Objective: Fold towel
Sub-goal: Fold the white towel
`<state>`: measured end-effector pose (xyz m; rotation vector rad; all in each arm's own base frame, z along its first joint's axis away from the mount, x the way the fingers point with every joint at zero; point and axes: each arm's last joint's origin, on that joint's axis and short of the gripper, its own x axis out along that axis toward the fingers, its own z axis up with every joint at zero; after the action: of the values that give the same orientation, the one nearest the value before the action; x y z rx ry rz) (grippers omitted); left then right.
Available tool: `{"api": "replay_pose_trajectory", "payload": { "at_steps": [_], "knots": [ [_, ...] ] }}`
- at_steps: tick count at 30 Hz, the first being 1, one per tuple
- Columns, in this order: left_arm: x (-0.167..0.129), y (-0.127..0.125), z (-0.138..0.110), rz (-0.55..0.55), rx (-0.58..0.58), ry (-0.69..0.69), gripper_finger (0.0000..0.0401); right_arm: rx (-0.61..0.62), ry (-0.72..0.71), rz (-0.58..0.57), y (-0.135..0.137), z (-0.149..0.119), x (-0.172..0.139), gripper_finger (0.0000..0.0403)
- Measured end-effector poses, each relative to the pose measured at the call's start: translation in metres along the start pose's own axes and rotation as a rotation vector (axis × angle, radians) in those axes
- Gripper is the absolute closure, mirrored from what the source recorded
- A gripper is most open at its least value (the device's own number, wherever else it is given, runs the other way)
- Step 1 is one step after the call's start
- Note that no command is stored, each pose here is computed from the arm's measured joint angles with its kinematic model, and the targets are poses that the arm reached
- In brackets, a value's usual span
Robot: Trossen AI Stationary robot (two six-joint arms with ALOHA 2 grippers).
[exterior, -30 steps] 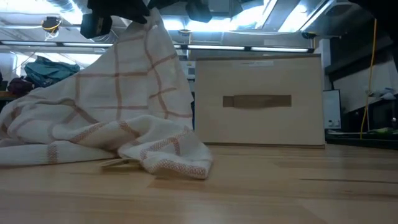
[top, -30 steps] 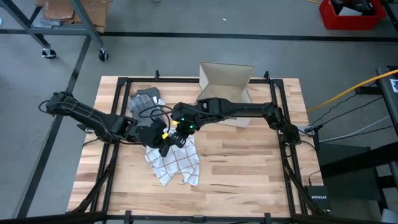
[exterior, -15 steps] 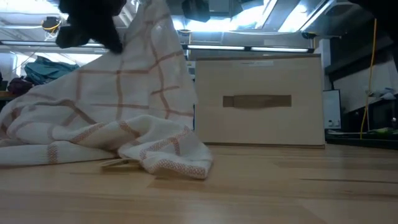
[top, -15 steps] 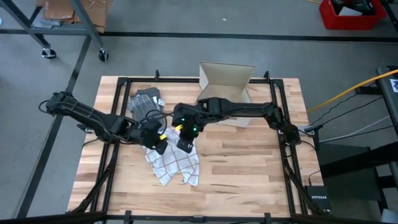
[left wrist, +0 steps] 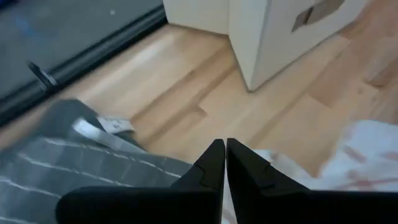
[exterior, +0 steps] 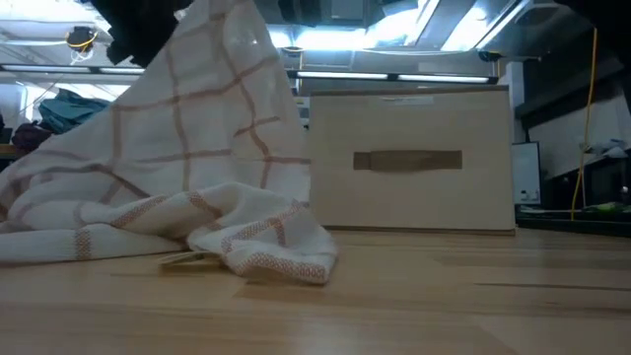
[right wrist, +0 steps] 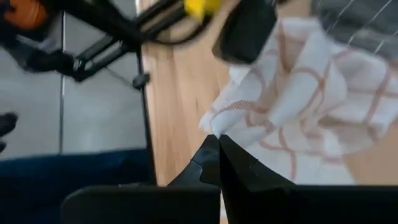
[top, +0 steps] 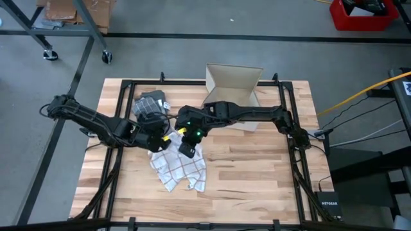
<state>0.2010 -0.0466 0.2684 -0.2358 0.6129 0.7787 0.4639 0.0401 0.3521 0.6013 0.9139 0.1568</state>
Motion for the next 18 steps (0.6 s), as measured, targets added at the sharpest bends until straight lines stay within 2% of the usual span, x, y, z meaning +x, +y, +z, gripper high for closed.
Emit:
{"api": "replay_pose_trajectory", "payload": {
  "at_steps": [2,4,6,9,14,18],
  "knots": [
    [0.001,0.001,0.001,0.002,0.015,0.007,0.0394,0.019,-0.051,-0.036,0.000,0.003,0.000,0.0403],
    [-0.001,0.001,0.003,-0.039,-0.031,0.044,0.0398,0.070,-0.094,-0.103,-0.002,0.004,0.000,0.0403],
    [-0.009,0.001,0.005,-0.122,-0.048,0.085,0.0399,0.111,-0.116,-0.173,-0.007,0.004,-0.002,0.0403],
    [-0.024,-0.001,0.004,-0.255,0.004,0.129,0.0397,0.177,-0.149,-0.223,-0.016,0.008,-0.005,0.0403],
    [-0.043,-0.005,-0.004,-0.419,0.093,0.185,0.0400,0.258,-0.213,-0.158,-0.026,0.022,-0.011,0.0403],
    [-0.049,-0.012,-0.006,-0.506,0.063,0.211,0.0391,0.234,-0.297,-0.089,-0.022,0.032,-0.015,0.0403]
  ]
}}
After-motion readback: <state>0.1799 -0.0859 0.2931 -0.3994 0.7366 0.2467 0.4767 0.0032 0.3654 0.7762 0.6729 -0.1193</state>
